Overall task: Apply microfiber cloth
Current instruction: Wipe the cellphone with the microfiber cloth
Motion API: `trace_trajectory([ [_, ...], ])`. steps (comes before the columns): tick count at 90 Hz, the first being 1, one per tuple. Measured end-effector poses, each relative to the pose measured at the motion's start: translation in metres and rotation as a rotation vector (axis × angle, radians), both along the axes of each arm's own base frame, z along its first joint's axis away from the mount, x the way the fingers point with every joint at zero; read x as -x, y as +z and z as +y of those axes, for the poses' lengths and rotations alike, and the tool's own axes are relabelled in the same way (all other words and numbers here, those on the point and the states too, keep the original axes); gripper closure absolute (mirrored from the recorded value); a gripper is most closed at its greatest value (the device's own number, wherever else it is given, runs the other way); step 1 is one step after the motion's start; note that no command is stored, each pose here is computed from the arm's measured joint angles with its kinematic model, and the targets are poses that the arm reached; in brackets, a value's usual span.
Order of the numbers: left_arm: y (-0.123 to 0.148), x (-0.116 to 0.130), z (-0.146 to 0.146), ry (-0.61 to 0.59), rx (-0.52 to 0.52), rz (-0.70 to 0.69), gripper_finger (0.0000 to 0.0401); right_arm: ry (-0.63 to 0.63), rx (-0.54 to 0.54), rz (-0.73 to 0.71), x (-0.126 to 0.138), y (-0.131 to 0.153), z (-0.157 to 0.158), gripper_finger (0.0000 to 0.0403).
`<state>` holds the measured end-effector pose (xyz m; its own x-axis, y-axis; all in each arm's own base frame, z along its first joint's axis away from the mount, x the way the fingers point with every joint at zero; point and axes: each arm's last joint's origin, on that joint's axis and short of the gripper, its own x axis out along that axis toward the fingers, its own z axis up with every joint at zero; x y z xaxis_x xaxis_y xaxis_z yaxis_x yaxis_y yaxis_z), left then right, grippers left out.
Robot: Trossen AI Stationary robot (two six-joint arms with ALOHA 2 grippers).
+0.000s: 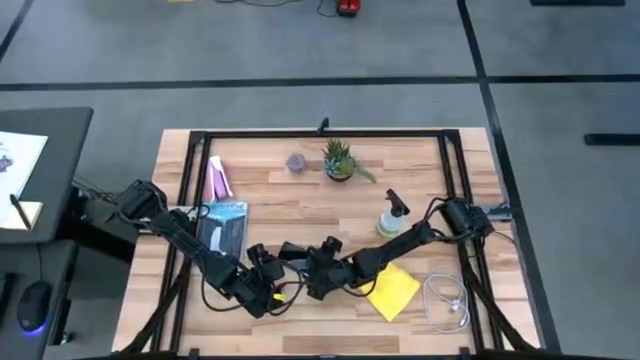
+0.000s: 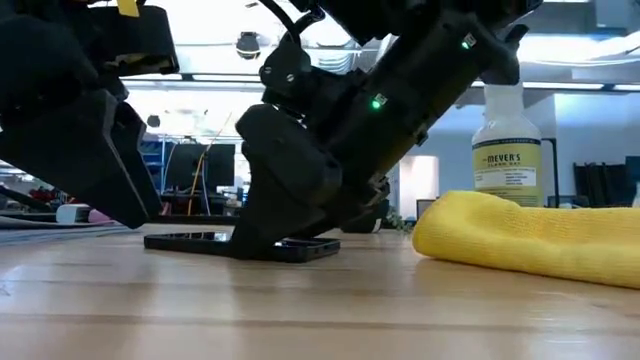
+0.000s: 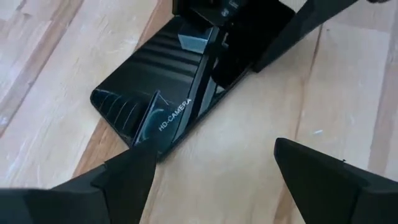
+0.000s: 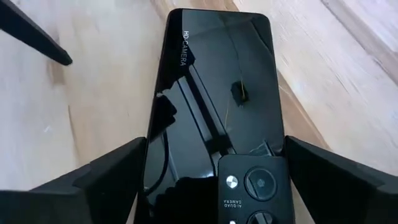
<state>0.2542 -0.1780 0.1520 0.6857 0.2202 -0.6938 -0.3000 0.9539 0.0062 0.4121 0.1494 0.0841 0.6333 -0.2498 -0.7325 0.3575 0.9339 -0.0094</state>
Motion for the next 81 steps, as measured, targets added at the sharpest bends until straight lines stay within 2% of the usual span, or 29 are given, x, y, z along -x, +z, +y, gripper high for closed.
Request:
trace_trajectory([
  [10, 0.0, 0.002, -0.003, -0.081, -0.078, 0.016, 0.0093, 0.004, -0.002, 0.015, 0.001, -0.001, 0.0, 0.0083],
  [27, 0.003, 0.005, -0.008, -0.198, -0.264, 0.019, 0.0093, 0.035, -0.001, 0.031, 0.004, 0.002, 0.005, 0.0083],
  [57, 0.01, -0.001, -0.012, -0.367, -0.462, 0.028, 0.0093, 0.127, -0.098, 0.072, 0.016, 0.043, 0.006, 0.0089],
  [59, 0.01, -0.002, -0.011, -0.373, -0.47, 0.025, 0.0093, 0.142, -0.109, 0.061, 0.015, 0.046, 0.006, 0.0096],
  [62, 0.011, -0.003, -0.011, -0.377, -0.478, 0.021, 0.0093, 0.153, -0.137, 0.051, 0.014, 0.052, 0.004, 0.0134],
  [65, 0.011, -0.005, -0.01, -0.38, -0.483, 0.017, 0.0093, 0.16, -0.156, 0.051, 0.013, 0.054, 0.002, 0.0156],
  [81, 0.012, -0.011, -0.005, -0.389, -0.509, -0.002, 0.0093, 0.168, -0.21, 0.054, 0.008, 0.056, -0.011, 0.0214],
])
